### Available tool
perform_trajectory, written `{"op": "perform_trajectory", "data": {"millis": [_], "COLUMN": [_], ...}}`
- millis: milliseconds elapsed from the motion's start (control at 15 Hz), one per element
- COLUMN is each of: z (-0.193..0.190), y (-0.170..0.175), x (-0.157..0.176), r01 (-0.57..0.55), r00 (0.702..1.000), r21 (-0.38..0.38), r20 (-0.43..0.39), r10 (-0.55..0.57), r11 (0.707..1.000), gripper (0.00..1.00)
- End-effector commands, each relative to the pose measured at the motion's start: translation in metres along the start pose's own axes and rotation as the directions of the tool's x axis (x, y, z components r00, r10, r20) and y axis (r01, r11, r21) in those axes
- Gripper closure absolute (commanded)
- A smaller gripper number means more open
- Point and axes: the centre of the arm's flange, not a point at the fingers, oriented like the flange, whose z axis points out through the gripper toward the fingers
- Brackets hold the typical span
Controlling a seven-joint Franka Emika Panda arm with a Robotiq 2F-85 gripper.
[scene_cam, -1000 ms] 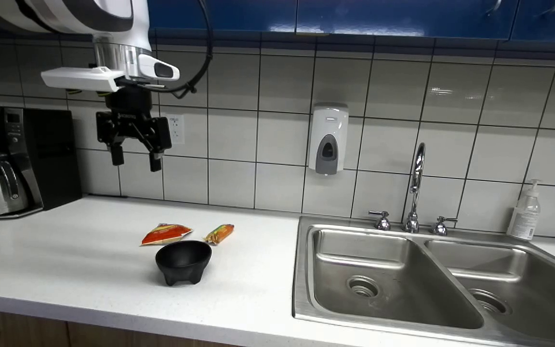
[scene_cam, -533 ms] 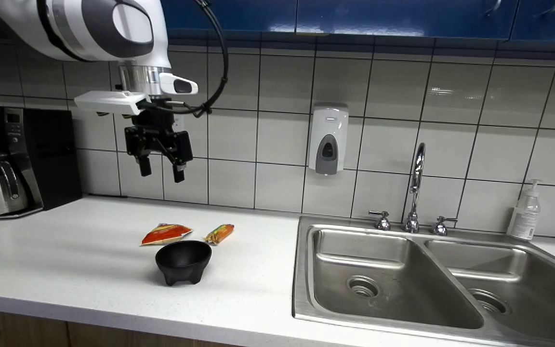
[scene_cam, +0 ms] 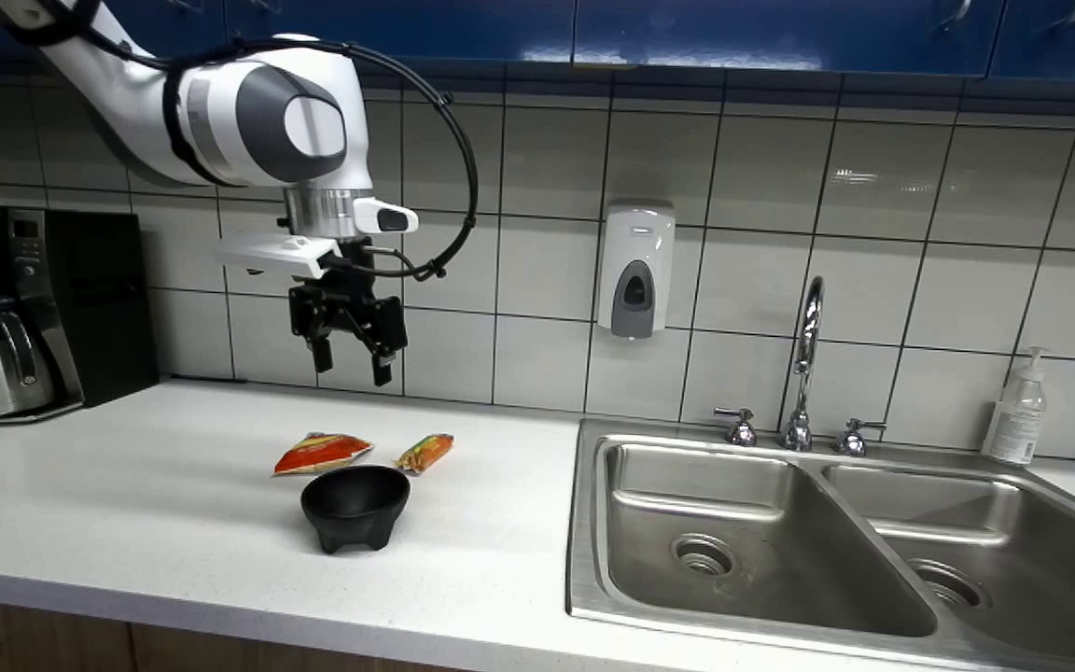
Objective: Put the chocolate bar inside the bowl
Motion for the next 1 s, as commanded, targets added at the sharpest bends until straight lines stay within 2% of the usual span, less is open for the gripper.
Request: {"op": "perform_trajectory", "data": {"millis": [0, 467, 933], "z": [0.016, 0.042, 0.072], "y": [-0.003, -0.018, -0.027], "x": [0.041, 0.095, 0.124], "r01": [-0.017, -0.029, -0.028], "r00": [1.0, 1.0, 0.999], "r21": [-0.024, -0.049, -0.067], "r20": [-0.005, 0.008, 0.042], "r10": [0.017, 0.029, 0.03], "r11": [1.0, 0.998, 0.997], "gripper": [0.0, 0.0, 0.0]}}
